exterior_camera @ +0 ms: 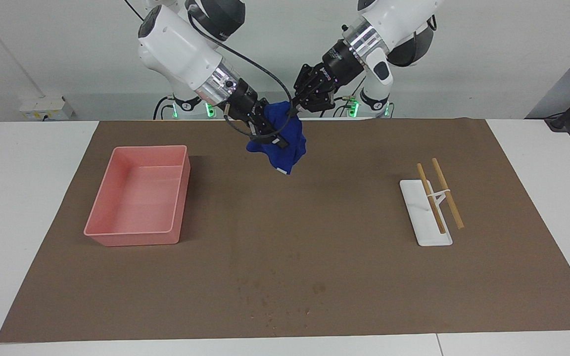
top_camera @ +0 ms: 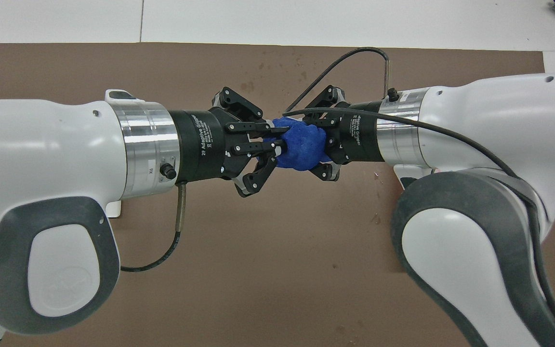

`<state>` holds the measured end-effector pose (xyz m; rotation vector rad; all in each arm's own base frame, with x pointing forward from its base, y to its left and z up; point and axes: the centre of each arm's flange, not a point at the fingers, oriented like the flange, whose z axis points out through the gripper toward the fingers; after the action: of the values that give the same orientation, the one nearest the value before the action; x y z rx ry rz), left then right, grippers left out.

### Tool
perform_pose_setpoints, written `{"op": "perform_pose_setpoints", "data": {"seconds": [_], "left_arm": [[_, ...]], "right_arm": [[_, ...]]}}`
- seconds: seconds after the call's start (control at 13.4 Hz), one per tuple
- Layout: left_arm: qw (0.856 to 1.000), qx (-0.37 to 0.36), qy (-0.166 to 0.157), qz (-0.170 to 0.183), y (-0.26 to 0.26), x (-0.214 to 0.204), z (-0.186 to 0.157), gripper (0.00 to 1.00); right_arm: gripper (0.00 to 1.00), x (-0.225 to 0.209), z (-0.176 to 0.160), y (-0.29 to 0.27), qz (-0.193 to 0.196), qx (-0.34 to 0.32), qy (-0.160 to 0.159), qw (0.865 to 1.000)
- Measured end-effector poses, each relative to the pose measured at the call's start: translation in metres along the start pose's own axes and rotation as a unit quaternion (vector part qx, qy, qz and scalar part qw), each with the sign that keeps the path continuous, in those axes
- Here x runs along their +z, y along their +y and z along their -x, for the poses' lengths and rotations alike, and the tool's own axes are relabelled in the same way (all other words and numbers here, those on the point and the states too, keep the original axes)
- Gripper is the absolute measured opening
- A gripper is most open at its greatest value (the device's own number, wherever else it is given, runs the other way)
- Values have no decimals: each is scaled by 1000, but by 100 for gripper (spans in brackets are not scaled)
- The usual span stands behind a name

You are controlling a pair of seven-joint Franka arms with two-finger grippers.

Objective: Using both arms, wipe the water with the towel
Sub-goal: 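Carry the towel with the right gripper while the left gripper withdraws, then move the towel with the right gripper over the pink bin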

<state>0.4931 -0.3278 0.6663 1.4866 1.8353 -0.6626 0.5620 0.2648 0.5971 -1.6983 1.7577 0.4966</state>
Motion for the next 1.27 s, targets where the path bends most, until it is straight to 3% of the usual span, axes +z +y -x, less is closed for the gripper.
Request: {"op": "perform_pose_setpoints", "data": {"seconds": [0.07,0.22,0.52,0.6,0.82,0.97,1.12,1.27], "left_arm": [[1000,-1,0,1,1,-1,-1,20],[1000,2,10,13,9,-6,-6,45],[992,58,92,60,36,-20,-37,93],[988,89,107,62,44,-24,-51,100],[960,236,145,45,65,-36,-99,100],[919,351,180,9,72,-44,-125,100],[853,465,228,-54,77,-53,-147,100],[783,548,270,-116,83,-69,-164,100]], "right_arm": [[17,-1,-1,-3,-13,-2,-1,1000],[17,-2,-6,-7,-30,-24,8,999],[17,0,-36,-17,-54,-106,34,992],[17,6,-49,-21,-51,-143,50,987],[17,32,-91,-34,-21,-263,123,957],[17,59,-120,-41,16,-337,178,925],[17,83,-148,-43,61,-394,224,889],[17,102,-181,-41,116,-451,270,843]]}}
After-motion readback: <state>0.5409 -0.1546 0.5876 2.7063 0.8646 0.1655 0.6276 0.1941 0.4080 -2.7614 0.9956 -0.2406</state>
